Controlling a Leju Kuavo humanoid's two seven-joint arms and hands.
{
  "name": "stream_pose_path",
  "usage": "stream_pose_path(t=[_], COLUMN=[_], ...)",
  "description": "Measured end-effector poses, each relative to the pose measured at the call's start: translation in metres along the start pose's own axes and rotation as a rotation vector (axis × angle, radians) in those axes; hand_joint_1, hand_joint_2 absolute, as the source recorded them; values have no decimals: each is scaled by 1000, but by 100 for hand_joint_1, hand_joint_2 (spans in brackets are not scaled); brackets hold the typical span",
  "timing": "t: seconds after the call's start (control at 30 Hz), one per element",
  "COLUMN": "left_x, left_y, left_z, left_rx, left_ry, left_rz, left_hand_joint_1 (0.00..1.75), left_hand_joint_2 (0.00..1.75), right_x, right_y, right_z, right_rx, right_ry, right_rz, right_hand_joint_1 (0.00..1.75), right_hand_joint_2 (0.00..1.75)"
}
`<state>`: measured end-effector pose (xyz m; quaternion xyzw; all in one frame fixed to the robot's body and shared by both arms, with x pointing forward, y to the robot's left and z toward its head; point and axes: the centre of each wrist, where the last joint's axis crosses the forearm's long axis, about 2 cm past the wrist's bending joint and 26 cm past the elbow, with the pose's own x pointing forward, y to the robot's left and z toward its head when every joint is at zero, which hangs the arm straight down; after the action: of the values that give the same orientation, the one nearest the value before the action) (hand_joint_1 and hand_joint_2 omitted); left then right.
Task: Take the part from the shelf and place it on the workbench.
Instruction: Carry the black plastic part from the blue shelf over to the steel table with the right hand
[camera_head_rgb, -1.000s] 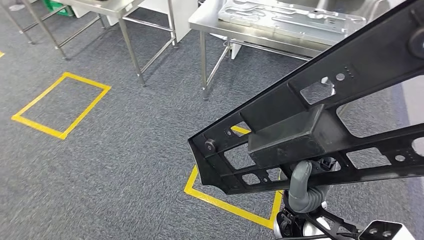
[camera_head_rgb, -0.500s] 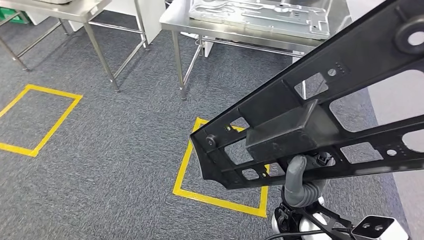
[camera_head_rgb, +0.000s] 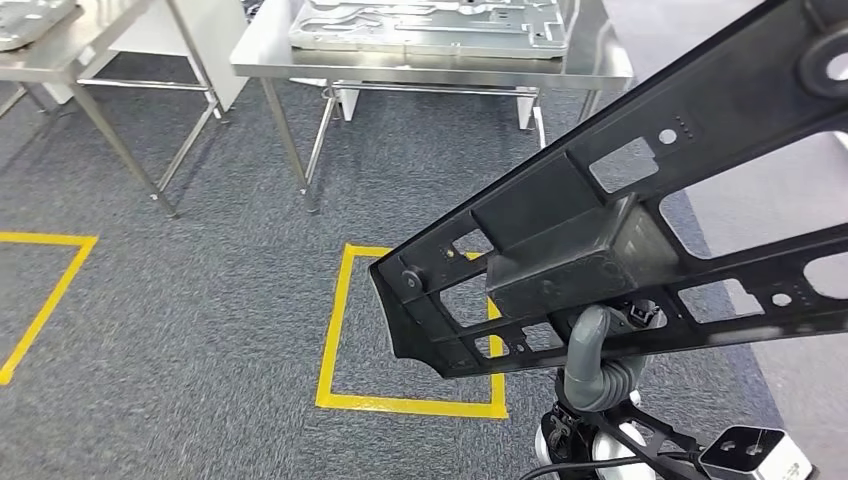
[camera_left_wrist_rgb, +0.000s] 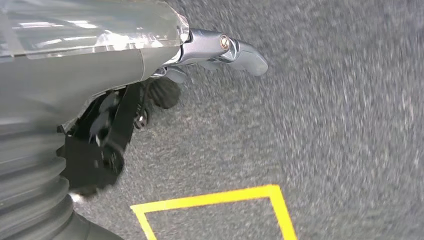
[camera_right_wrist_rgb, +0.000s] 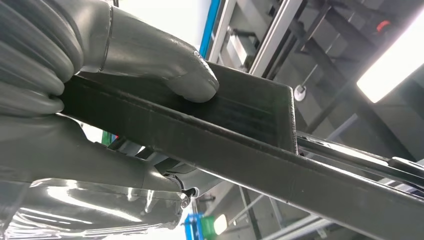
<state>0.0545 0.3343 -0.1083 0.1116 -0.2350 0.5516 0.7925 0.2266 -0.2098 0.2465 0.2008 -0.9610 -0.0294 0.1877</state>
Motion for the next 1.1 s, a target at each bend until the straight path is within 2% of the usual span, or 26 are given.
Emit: stream_pose_path(t=[0.43, 1.1], left_x=[-1, -1], left_y=[-1, 0], left_z=[0, 0], left_rx=[-17, -19], left_ry=[3, -5], left_rz=[7, 7], left_hand_joint_1=[0, 0], left_hand_joint_2=[175, 175], right_x=[0, 0], right_y=[0, 4], right_z=[0, 1], right_rx=[-15, -4], right_ry=[1, 6], right_rz=[55, 32], right_hand_joint_1=[175, 175], right_hand_joint_2=[175, 175])
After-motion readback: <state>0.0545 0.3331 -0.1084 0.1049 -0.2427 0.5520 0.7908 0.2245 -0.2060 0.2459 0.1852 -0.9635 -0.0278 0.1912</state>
